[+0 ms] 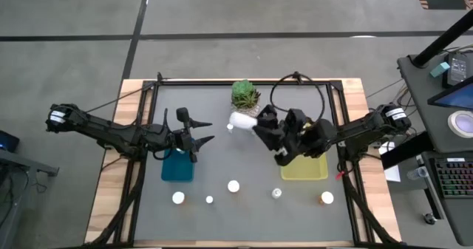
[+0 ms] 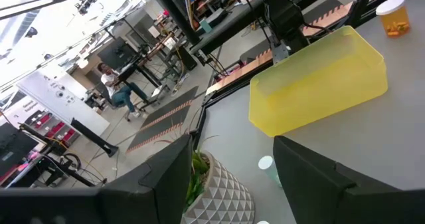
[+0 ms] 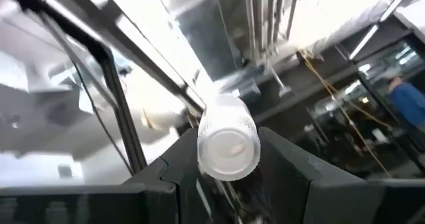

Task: Pick and place medicine bottles into bin by pill shape (circle, oval)
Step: Put the top white pill bottle into the left blue bin

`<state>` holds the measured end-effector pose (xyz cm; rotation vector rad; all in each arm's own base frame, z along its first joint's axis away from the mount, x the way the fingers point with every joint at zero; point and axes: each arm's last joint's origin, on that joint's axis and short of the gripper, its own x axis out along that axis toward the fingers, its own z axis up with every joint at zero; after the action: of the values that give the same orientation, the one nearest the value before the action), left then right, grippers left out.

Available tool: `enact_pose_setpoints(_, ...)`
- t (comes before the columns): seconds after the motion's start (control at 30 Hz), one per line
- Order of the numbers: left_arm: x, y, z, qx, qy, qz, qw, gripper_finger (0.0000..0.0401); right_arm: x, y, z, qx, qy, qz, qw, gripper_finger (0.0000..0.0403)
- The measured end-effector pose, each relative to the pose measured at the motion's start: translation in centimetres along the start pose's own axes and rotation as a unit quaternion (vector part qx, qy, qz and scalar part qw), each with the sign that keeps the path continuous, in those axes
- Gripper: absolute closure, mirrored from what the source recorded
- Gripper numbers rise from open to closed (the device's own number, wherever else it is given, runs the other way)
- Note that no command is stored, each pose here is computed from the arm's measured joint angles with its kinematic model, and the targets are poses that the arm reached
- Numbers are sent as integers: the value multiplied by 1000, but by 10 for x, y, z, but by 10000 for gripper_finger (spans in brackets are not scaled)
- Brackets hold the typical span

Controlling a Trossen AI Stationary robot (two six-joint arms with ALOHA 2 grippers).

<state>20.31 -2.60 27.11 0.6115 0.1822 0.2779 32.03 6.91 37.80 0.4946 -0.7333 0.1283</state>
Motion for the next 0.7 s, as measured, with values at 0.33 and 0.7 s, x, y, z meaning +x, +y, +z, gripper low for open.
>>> enact_pose_setpoints(0.33,0,0,0,0,0,0,1000,205,-2,-6,-7,-21,74,-67,995,275)
enact_pose_setpoints(0.7,0,-1,-1,-8,2,-2,1000,205,-29,-26,-19,-94,404,-332,847,275)
